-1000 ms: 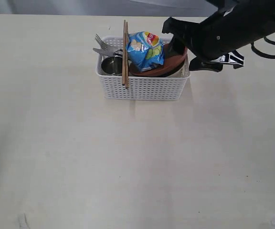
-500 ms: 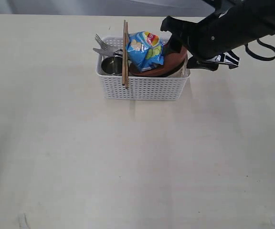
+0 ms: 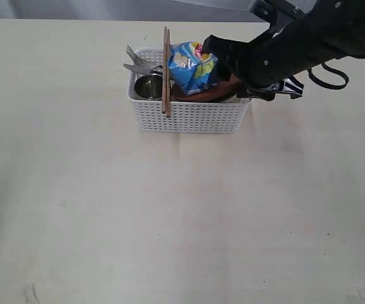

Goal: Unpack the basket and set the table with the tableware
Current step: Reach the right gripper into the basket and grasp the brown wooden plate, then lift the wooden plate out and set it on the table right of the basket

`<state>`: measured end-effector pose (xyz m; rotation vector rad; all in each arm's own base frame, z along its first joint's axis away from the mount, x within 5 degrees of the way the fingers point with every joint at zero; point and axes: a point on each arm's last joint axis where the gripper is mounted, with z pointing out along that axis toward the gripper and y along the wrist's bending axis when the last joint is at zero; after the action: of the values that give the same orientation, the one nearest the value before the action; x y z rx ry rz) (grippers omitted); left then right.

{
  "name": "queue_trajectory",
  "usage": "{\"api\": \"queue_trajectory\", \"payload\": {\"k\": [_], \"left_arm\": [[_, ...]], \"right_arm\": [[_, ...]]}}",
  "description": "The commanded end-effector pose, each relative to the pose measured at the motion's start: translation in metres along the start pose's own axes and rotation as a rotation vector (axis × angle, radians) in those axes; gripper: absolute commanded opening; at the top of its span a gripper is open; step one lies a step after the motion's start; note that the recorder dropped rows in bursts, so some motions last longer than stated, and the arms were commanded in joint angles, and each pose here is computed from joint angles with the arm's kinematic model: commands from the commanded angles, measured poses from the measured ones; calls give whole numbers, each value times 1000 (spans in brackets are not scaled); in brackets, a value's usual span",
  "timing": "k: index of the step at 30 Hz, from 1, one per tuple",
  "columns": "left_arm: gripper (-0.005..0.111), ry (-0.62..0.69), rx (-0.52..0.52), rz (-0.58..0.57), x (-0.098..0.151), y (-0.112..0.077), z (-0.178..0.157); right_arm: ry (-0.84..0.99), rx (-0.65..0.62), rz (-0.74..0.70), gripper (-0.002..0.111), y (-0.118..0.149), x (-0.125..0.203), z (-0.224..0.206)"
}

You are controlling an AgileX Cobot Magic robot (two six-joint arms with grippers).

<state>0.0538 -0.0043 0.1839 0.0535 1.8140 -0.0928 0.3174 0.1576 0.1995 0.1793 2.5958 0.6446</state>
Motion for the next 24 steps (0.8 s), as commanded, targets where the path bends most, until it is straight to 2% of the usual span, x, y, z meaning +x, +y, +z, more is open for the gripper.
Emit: {"api": "queue_trajectory", "payload": {"k": [1, 4, 14, 16, 18, 19, 24], "left_arm": [[0, -6, 6, 9, 0, 0, 0], [0, -6, 6, 9, 0, 0, 0], [0, -6, 6, 9, 0, 0, 0], [0, -6, 6, 9, 0, 0, 0], [0, -6, 6, 9, 0, 0, 0], [0, -6, 6, 9, 0, 0, 0], [0, -6, 6, 9, 0, 0, 0]], "right_arm": [[-30, -2, -5, 36, 0, -3, 1], [-18, 9, -9, 27, -2, -1, 6], [-2, 22, 0, 27, -6, 1, 13], [-4, 21, 0, 20, -5, 0, 13], [-14, 17, -5, 9, -4, -1, 10], [-36, 10, -19, 0, -3, -3, 7], [-119, -28, -41, -1, 7, -11, -14]]}}
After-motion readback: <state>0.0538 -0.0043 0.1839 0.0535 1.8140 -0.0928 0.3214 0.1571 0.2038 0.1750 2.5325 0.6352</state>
